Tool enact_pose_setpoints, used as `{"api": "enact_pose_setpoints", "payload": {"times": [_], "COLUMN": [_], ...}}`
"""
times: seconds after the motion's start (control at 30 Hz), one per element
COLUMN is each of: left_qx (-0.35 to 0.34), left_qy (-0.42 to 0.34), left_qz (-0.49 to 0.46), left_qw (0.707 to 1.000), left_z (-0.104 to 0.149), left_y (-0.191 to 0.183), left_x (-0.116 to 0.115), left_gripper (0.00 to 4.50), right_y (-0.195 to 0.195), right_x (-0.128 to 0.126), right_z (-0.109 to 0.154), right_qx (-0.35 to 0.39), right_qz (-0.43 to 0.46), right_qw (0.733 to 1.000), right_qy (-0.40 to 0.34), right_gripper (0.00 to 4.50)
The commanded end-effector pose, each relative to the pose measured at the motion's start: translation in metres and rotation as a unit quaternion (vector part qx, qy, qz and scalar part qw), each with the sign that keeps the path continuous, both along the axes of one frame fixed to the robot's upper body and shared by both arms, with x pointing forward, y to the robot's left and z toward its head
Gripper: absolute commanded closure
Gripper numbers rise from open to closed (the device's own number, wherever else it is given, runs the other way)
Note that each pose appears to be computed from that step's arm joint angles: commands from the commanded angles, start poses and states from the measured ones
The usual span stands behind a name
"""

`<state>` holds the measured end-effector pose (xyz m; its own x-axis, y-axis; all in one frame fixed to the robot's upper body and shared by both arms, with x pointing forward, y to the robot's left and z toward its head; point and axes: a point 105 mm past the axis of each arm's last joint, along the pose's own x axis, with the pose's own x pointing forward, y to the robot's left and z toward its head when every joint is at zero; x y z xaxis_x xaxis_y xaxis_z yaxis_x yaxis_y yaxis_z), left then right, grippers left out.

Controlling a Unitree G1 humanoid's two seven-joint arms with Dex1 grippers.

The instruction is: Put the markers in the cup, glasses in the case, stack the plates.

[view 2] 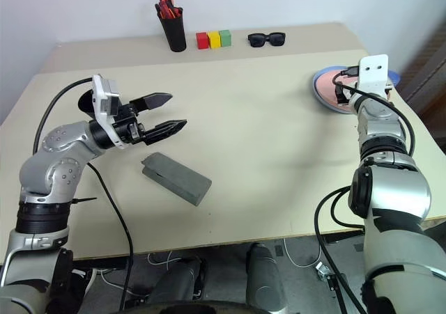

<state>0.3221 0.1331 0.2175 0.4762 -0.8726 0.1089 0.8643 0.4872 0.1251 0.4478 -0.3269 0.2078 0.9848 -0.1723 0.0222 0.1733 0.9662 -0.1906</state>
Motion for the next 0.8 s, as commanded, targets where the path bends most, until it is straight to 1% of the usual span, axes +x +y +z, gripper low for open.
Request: {"api": "enact_pose_setpoints", "payload": {"times": [0.03,0.13,0.17,0.23,0.3,0.4,0.43,0.5,0.6,0.67,0.73,0.8], "left_qx": [-0.006,-0.004,-0.004,-0.009,-0.007,0.003,0.004,0.007,0.017,0.031,0.041,0.045], "left_qy": [-0.025,-0.026,-0.026,-0.019,-0.012,-0.003,-0.001,0.004,0.016,0.024,0.022,0.016], "left_qz": [0.008,0.012,0.012,0.002,0.0,0.004,0.005,0.007,0.003,0.005,0.012,0.026], "left_qw": [1.0,1.0,1.0,1.0,1.0,1.0,1.0,1.0,1.0,0.999,0.999,0.999], "left_z": [0.01,0.008,0.007,0.007,0.004,0.001,0.001,-0.001,-0.006,-0.012,-0.017,-0.019], "left_y": [0.008,0.01,0.012,0.015,0.02,0.029,0.03,0.03,0.031,0.038,0.038,0.043], "left_x": [-0.005,-0.007,-0.008,-0.014,-0.019,-0.026,-0.028,-0.032,-0.044,-0.053,-0.057,-0.059], "left_gripper": [0.0,0.0,0.0,0.0,0.0,0.0,0.0,0.0,0.0,0.0,0.0,0.0], "right_y": [0.048,0.082,0.093,0.112,0.128,0.155,0.161,0.169,0.181,0.191,0.187,0.186], "right_x": [0.004,-0.004,-0.011,-0.032,-0.055,-0.091,-0.102,-0.121,-0.143,-0.158,-0.168,-0.172], "right_z": [0.046,0.043,0.041,0.043,0.045,0.031,0.025,0.015,0.008,0.002,-0.004,-0.007], "right_qx": [0.001,-0.004,-0.016,-0.002,0.006,-0.038,-0.055,-0.067,-0.097,-0.101,-0.113,-0.123], "right_qz": [0.159,0.279,0.319,0.404,0.464,0.541,0.559,0.593,0.624,0.655,0.67,0.674], "right_qw": [0.982,0.953,0.94,0.905,0.876,0.836,0.824,0.801,0.775,0.749,0.733,0.728], "right_qy": [-0.101,-0.113,-0.117,-0.13,-0.133,-0.088,-0.074,-0.042,-0.032,-0.01,0.007,0.019], "right_gripper": [0.04,0.04,0.04,0.04,0.04,0.04,0.04,0.04,0.04,0.04,0.04,0.04]}}
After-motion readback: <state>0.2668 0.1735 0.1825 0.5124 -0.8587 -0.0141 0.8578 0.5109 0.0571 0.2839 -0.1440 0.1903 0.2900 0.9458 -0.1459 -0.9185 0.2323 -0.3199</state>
